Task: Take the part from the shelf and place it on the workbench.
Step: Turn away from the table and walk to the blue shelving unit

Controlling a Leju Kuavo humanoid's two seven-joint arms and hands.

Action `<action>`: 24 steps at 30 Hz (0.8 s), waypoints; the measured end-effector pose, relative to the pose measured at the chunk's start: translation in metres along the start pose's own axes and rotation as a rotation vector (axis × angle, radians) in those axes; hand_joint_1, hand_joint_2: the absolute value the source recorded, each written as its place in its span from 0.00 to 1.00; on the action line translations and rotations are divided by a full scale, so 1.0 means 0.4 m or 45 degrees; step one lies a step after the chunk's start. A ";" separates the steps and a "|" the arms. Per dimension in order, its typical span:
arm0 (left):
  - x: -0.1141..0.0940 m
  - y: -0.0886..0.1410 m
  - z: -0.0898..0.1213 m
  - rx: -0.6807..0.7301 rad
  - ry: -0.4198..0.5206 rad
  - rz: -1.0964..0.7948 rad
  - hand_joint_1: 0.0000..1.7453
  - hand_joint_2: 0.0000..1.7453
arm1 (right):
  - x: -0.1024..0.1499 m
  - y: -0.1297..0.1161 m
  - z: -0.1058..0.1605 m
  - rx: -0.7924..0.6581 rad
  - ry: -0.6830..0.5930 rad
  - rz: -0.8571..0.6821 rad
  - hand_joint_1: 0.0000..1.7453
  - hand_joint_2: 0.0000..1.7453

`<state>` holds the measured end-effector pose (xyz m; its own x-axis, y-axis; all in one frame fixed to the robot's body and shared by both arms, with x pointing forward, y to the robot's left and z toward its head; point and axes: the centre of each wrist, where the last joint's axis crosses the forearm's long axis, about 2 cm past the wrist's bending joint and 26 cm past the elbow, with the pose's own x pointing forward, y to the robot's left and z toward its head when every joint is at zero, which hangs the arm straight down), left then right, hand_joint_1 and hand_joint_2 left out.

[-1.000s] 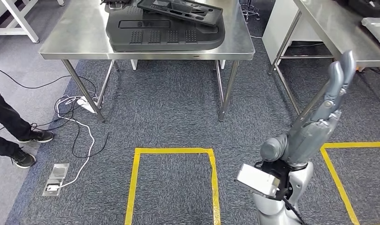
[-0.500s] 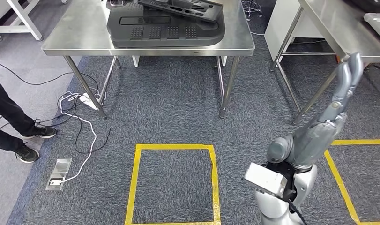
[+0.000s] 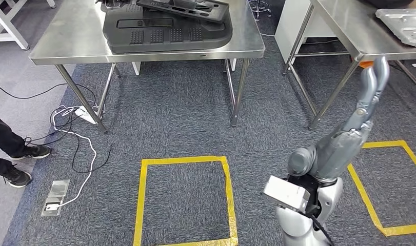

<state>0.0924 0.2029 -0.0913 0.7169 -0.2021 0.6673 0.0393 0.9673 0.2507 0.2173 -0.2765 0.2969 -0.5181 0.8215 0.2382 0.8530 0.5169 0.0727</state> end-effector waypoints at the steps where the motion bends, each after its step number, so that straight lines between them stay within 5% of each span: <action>1: 0.001 0.000 0.000 0.000 -0.001 0.000 0.00 0.00 | 0.000 0.000 0.000 -0.001 0.000 0.000 0.00 0.00; 24: -0.004 -0.003 0.004 -0.008 -0.018 -0.011 0.00 0.00 | 0.001 -0.004 0.002 0.000 -0.004 -0.003 0.00 0.00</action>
<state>0.0900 0.2019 -0.0916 0.7066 -0.2122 0.6750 0.0496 0.9665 0.2519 0.2156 -0.2770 0.2961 -0.5203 0.8210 0.2349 0.8517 0.5189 0.0729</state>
